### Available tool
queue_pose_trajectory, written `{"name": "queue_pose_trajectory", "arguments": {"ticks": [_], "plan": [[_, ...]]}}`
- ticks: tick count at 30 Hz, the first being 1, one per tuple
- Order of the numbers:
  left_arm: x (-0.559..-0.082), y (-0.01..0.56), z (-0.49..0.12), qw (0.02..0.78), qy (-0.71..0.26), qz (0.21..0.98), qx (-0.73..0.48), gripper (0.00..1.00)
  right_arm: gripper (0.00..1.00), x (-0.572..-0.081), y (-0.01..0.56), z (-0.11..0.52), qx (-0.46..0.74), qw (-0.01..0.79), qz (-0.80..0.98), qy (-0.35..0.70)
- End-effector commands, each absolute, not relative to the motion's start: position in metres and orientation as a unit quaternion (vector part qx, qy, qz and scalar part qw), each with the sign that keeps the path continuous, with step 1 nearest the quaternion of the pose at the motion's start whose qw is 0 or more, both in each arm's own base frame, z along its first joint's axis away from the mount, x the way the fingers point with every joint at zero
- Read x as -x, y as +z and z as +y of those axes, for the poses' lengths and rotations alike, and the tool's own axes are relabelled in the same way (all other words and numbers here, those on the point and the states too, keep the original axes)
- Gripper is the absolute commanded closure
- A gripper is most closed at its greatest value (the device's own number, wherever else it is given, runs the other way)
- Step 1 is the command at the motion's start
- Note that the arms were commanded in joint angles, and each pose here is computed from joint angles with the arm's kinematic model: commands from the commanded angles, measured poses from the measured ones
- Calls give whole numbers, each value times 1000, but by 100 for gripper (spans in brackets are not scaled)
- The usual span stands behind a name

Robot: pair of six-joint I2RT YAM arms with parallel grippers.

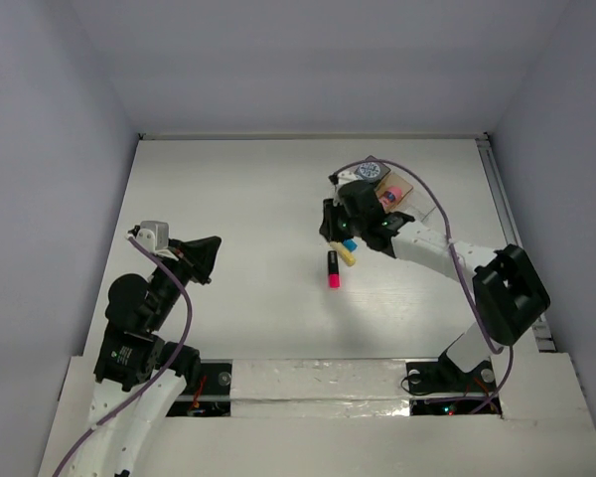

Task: Sort the stationery into containers
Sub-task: Pick up the pen from the center of the board.

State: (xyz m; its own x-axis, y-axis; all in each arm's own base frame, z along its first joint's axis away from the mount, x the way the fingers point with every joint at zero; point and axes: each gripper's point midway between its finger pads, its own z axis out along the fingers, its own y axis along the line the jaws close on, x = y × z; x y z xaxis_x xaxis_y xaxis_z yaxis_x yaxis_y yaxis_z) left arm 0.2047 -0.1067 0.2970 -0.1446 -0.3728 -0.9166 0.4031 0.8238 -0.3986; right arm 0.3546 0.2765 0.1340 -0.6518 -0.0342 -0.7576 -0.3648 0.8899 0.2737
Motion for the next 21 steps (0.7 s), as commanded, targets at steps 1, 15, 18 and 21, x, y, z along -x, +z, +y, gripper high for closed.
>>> {"name": "queue_pose_trajectory", "arguments": {"ticks": [1, 15, 18, 21], "plan": [[-207, 305, -110, 661, -307, 685, -14, 100, 58, -333, 108, 259, 119, 377, 906, 150], [-226, 281, -162, 563, -420, 712, -16, 95, 47, -296, 41, 256, 130, 307, 935, 119], [-231, 271, -162, 559, -420, 715, 12, 93, 53, -292, 36, 262, 137, 299, 936, 126], [-239, 258, -165, 552, -419, 720, 37, 94, 54, -289, 28, 263, 144, 291, 939, 116]]}}
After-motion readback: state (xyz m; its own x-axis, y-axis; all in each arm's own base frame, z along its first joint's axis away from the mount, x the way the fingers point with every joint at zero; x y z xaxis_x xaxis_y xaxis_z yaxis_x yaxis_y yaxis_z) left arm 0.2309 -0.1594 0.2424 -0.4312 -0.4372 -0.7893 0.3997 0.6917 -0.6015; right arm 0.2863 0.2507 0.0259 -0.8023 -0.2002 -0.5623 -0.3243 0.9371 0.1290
